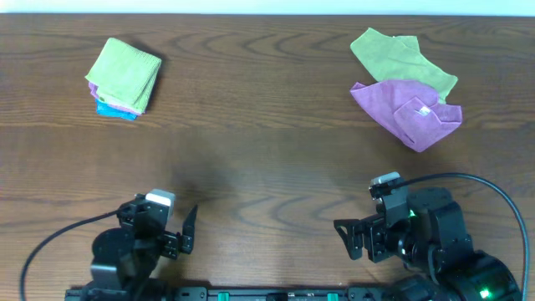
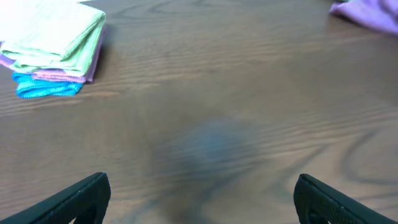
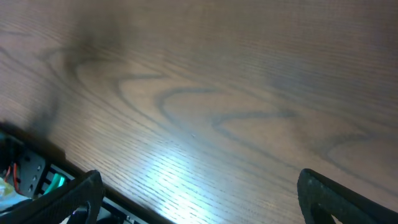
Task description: Fold the cloth
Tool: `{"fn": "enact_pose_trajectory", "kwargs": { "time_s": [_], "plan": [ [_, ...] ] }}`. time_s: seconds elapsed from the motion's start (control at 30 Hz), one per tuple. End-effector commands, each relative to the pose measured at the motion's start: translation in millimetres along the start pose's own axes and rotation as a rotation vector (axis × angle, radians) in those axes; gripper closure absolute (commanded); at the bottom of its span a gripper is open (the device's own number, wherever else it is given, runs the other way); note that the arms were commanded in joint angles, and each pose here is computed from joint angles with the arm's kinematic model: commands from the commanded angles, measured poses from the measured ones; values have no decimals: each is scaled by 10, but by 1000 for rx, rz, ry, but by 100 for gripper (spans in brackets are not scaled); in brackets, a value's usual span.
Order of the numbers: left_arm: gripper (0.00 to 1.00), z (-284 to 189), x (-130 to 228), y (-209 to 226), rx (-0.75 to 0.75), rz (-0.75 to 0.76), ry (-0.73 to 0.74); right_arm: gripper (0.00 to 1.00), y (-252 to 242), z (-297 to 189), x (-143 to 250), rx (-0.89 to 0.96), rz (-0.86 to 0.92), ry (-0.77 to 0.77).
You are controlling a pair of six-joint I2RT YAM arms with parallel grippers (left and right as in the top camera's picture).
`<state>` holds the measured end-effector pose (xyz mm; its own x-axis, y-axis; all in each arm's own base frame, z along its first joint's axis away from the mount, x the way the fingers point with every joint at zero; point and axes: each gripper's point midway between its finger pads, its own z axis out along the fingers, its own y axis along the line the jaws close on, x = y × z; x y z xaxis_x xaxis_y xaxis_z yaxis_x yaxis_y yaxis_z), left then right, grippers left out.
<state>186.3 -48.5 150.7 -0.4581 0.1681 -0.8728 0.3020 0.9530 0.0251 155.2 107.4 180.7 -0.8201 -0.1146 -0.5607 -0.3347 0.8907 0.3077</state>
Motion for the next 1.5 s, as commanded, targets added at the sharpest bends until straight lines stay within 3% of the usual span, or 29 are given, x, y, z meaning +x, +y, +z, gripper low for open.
{"fn": "enact_pose_trajectory", "kwargs": {
  "time_s": [0.0, 0.13, 0.53, 1.47],
  "plan": [
    [5, 90, 123, 62, -39, 14, -12, 1, 3, 13, 27, -1, 6, 9],
    [5, 169, 285, 169, -102, -145, -3, 1, 3, 13, 27, -1, 6, 9],
    [5, 349, 684, 258, -158, -295, 70, 1, 3, 13, 27, -1, 6, 9],
    [5, 348, 695, 257, -159, -295, 74, 1, -92, 12, -1, 54, -34, -6]
  ]
}}
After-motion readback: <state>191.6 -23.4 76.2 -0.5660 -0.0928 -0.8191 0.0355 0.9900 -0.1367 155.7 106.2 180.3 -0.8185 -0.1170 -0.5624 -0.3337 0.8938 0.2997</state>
